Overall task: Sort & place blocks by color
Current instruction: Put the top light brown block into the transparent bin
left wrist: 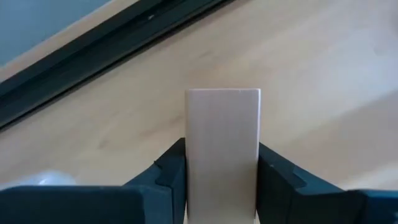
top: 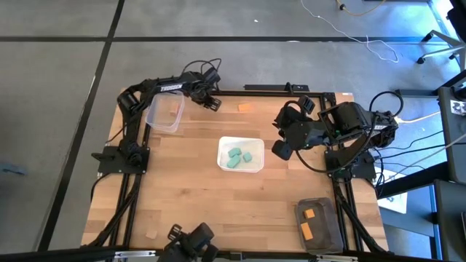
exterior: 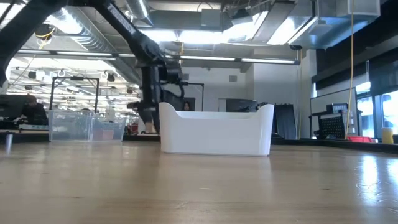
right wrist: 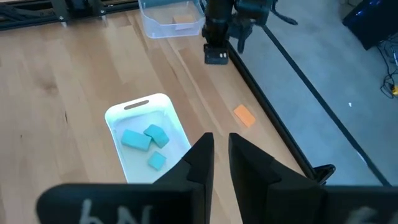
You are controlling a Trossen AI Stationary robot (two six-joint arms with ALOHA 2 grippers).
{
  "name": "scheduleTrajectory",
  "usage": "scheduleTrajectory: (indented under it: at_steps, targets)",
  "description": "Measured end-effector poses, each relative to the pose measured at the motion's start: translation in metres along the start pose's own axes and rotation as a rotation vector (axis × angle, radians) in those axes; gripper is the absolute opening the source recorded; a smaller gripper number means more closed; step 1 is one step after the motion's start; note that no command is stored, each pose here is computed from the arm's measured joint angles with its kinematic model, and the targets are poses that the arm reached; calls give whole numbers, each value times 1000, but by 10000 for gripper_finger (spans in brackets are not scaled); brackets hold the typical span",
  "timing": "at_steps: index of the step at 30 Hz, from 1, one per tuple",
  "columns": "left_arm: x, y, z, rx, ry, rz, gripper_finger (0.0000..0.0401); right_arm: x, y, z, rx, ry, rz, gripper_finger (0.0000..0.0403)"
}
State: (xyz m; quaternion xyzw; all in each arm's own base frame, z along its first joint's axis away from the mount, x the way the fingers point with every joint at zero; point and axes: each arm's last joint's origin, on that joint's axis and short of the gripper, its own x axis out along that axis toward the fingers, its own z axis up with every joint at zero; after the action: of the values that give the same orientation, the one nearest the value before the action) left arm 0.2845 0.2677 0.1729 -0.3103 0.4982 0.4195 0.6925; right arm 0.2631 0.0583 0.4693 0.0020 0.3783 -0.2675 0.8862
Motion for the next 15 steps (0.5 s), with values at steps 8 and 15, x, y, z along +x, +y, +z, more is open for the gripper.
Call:
scheduleTrajectory:
  at_steps: [8, 15]
  targets:
    - [-75, 6, -17, 24, -16, 40, 121, 0, 0, 0, -20, 0, -2, 51]
    - [-143, 12, -53, -31, -4, 109, 121, 0, -1, 0, -15, -6, -13, 51]
